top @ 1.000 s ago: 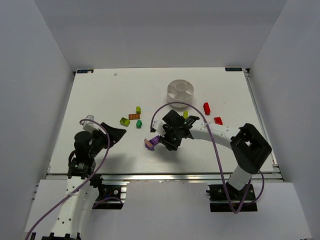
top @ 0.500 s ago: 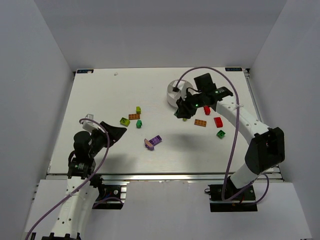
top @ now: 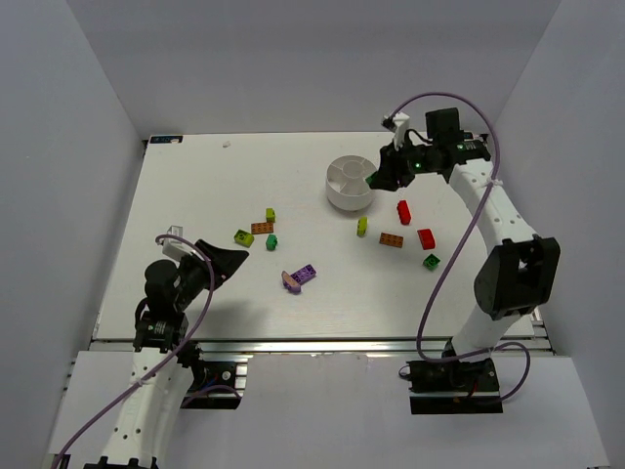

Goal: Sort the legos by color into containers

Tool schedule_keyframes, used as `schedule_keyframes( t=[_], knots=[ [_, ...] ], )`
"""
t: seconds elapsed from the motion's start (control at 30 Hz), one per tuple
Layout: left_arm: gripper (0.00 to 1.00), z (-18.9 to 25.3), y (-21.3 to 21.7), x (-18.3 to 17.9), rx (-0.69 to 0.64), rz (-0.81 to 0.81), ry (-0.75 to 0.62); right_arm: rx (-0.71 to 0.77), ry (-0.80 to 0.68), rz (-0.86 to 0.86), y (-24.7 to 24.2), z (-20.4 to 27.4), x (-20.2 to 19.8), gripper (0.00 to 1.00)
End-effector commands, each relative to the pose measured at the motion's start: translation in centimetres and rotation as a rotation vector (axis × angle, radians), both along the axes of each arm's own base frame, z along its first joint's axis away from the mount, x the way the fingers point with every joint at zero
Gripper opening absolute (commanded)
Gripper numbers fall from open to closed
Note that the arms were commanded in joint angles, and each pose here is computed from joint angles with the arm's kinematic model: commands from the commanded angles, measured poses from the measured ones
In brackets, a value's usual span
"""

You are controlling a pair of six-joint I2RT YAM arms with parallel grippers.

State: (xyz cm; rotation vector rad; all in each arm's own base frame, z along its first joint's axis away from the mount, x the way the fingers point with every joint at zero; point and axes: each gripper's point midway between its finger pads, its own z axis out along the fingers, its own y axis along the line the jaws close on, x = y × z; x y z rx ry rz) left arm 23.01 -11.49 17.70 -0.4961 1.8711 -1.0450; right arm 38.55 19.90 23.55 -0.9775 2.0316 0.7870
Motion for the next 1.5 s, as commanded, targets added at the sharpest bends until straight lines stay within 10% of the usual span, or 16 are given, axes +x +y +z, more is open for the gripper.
schedule_keyframes(
  t=[0.0,0.77,1.47],
  knots=[
    [0.74,0.6,-0.2,-0.1,-0.011,-0.012,-0.038,0.1,0.12,-0.068,0.3,1.1,1.4,0.0],
    [0.74,-0.3,-0.2,-0.1,-0.024,-0.01,-0.009,0.087,0.253,-0.423,-1.7,-4.9,12.4,0.01],
    [0.74,-0.7,-0.5,0.8,-0.033,-0.018,0.006,0.094,0.271,-0.405,-1.5,-7.3,14.3,0.44]
  ],
)
